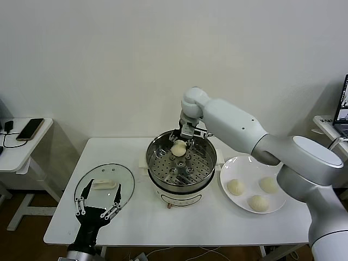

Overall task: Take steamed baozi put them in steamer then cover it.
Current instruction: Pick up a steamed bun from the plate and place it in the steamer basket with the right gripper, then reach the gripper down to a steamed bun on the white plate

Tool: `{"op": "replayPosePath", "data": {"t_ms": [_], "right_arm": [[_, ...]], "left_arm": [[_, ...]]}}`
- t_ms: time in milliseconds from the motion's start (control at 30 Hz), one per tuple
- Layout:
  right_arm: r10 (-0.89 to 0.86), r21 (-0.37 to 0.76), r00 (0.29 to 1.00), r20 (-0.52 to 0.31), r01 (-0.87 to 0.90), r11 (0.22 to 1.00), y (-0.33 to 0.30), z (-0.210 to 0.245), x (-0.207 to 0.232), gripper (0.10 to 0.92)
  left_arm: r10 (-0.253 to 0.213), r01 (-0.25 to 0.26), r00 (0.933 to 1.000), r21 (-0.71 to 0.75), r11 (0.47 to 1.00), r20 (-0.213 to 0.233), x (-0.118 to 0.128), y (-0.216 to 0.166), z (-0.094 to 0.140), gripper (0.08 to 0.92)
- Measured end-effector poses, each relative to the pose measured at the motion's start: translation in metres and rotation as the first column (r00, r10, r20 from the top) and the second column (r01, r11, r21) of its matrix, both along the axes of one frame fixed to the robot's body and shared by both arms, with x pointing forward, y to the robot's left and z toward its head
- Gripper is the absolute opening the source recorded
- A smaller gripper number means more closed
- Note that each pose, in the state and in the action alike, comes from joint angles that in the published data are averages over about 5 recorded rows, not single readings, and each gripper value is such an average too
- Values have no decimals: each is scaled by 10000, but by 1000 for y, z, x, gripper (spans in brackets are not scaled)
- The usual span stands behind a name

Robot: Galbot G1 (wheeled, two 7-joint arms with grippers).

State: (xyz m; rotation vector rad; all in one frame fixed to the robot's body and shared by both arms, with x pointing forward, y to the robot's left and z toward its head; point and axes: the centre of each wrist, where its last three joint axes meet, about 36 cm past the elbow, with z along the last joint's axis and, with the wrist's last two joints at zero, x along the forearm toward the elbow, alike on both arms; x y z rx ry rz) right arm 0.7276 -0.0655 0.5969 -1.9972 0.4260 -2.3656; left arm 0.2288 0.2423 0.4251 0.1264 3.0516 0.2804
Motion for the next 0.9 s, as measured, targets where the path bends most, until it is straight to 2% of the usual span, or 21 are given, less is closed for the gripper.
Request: {"op": "replayPosePath", "data": {"t_ms": [133,233,400,567,700,900], "right_arm": [[-36,65,10000,37,35,10000,-1,2,1,802],[-48,76,9999,93,48,10000,-3,8,-1,820],[-429,196,9990,128,427,9989,-17,33,-6,823],[-2047,852,9786,-229,2059,9749,-60,68,-8,823],[-3978,1429,9124,-960,4081,9017,-113,92,-7,823],[-6475,1504,7264,-2302,6840,7138,-202,89,-11,823]], "left_arm": [[63,-63,10000,6,10000,16,0,1,1,823],[96,-96,10000,14,10000,20,-1,3,2,823],[103,-103,9999,25,9999,14,0,3,2,823],[58,-58,10000,7,10000,15,1,2,1,823],[5,-5,10000,7,10000,12,2,1,1,823],[-97,97,9999,25,10000,30,4,1,1,823]]}}
